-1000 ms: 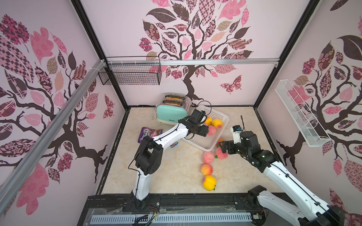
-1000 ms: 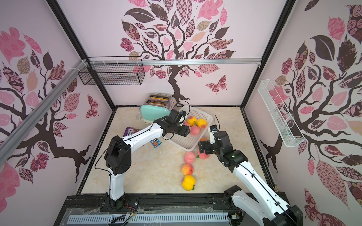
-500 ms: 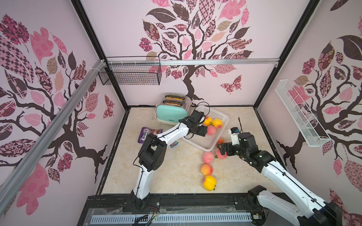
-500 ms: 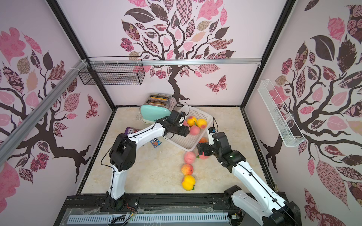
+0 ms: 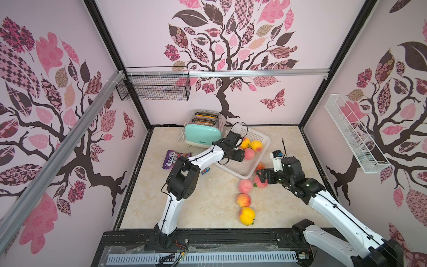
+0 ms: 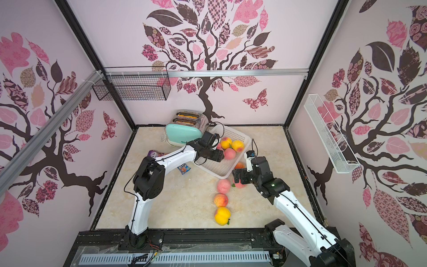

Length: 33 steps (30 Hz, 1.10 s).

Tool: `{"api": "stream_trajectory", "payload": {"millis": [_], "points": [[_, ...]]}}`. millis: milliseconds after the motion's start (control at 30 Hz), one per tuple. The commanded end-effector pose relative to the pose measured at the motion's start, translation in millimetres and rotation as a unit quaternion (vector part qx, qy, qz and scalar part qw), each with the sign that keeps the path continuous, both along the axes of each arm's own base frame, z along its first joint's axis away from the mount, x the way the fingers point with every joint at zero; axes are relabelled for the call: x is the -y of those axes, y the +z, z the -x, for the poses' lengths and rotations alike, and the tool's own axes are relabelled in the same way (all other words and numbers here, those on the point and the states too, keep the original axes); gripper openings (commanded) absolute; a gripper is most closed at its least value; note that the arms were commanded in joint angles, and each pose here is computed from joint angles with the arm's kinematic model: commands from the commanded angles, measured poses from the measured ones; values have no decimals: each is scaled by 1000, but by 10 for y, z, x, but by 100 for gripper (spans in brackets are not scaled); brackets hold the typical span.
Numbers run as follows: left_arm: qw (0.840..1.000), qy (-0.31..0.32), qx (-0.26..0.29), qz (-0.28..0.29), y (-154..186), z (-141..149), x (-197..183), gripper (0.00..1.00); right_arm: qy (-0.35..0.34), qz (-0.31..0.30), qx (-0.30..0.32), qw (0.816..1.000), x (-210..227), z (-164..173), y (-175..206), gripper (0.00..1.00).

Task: Put the peaches into the basket
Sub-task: Place the peach in the basket.

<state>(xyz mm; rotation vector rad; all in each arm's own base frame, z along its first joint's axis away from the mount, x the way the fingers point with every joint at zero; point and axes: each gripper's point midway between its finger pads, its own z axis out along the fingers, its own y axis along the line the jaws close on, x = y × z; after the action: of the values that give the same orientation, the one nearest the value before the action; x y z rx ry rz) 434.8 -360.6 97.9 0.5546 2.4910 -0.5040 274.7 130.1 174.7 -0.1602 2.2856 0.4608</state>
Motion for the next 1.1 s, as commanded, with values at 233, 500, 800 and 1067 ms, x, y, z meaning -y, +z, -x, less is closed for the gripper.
{"api": "stream_trajectory", "payload": {"millis": [233,500,800,1067], "points": [[1000,4,-2,0,-127,-119,39,75,-4,-5,1,1000,21,-15,-45,99],[1000,7,-4,-2,-158,-138,29,78,-8,-4,-7,1000,32,-21,-100,99],[1000,7,-2,-2,-141,-149,15,85,-23,5,-23,999,95,-13,-162,99],[1000,4,7,0,-47,-137,1,90,-36,15,-49,998,155,40,-292,99]]}}
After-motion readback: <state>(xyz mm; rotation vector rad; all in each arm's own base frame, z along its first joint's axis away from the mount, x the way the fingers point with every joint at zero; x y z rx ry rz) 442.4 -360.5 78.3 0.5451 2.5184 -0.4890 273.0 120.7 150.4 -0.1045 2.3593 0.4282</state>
